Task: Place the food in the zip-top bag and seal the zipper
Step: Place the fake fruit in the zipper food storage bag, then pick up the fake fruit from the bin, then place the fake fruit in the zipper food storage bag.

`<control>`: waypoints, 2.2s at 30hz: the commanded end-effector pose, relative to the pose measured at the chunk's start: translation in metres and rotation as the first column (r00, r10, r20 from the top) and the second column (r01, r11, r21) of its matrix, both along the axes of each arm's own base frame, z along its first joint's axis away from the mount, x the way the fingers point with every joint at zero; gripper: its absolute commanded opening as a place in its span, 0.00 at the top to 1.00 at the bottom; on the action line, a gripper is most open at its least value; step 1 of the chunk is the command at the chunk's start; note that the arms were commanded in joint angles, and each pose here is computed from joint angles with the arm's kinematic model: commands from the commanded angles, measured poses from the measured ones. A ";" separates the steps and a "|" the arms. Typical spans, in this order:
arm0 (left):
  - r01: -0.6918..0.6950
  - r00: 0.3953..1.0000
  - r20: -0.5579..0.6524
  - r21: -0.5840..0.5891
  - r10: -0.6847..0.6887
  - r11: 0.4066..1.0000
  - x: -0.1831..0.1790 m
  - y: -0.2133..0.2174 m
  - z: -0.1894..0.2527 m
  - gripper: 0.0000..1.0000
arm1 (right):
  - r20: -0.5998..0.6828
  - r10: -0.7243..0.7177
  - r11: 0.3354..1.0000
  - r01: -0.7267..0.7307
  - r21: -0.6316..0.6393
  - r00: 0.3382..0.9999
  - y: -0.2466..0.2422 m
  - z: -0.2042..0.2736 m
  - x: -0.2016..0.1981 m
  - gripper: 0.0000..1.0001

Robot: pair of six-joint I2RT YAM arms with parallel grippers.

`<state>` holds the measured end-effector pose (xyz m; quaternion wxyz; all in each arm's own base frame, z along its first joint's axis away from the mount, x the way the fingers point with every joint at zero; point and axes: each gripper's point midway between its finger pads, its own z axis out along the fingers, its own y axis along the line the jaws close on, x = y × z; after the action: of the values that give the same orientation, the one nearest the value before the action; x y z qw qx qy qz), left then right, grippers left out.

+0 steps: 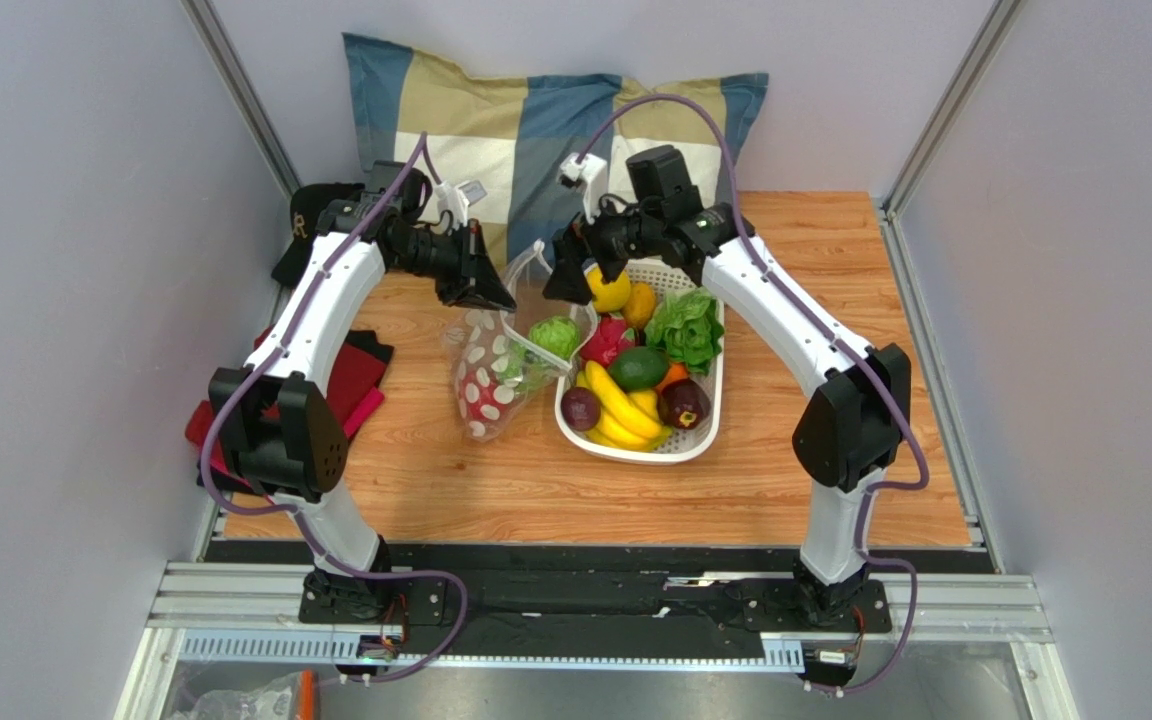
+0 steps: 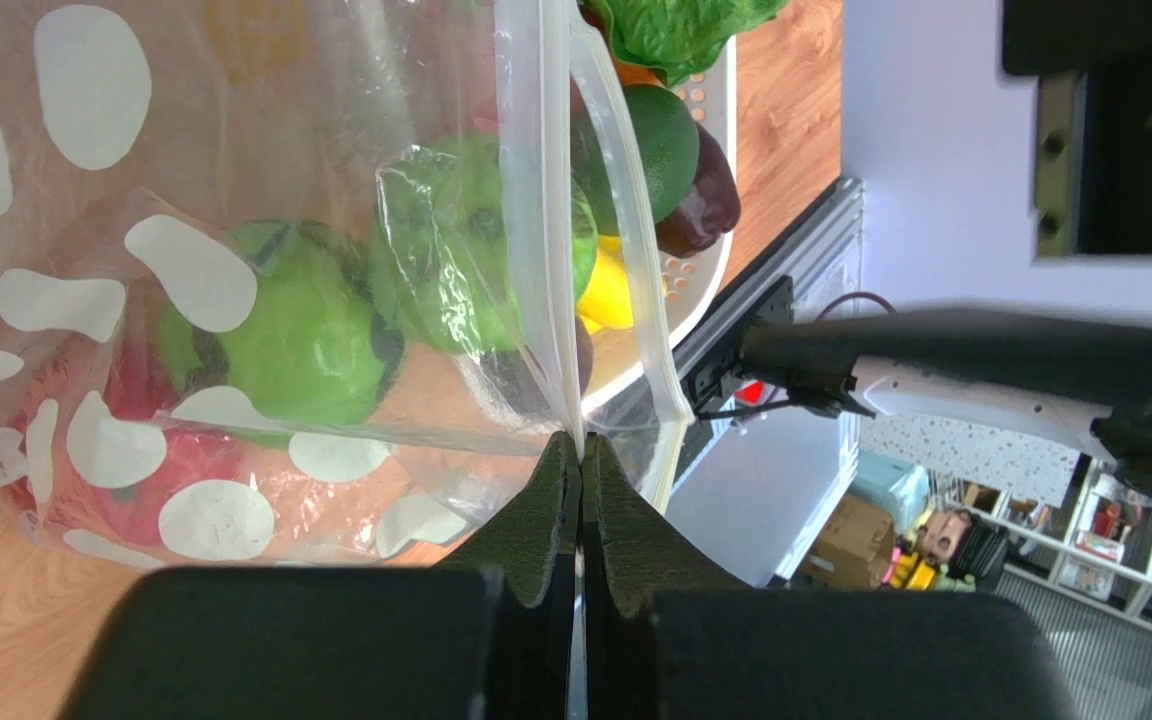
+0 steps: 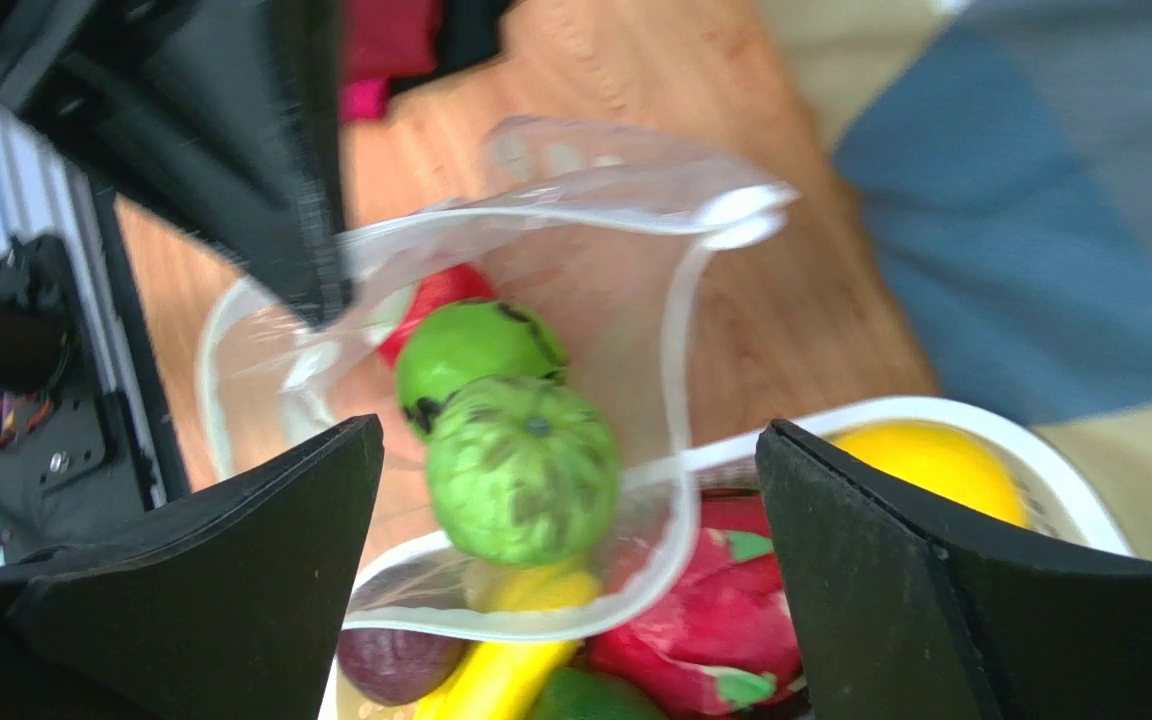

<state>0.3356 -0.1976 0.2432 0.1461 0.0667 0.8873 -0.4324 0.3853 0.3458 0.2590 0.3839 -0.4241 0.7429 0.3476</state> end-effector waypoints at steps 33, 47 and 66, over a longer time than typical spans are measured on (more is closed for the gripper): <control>-0.019 0.999 0.043 -0.035 0.021 0.999 0.012 0.007 0.014 1.00 | 0.025 -0.341 0.890 0.331 -0.313 0.940 -0.066 -0.127 0.093 0.09; -0.011 0.998 0.062 -0.040 0.013 0.999 0.009 0.007 0.019 1.00 | 0.097 -0.265 0.964 0.264 0.020 0.960 -0.068 0.032 0.069 0.59; 0.014 0.998 0.065 -0.100 -0.007 0.995 0.006 0.000 0.029 1.00 | -0.029 0.099 0.993 -0.097 0.067 0.995 0.020 -0.006 -0.020 0.63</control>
<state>0.3398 -0.1939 0.2476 0.1475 0.0611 0.8783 -0.4507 0.3628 0.3558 0.2573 0.3640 -0.4220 0.7287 0.3980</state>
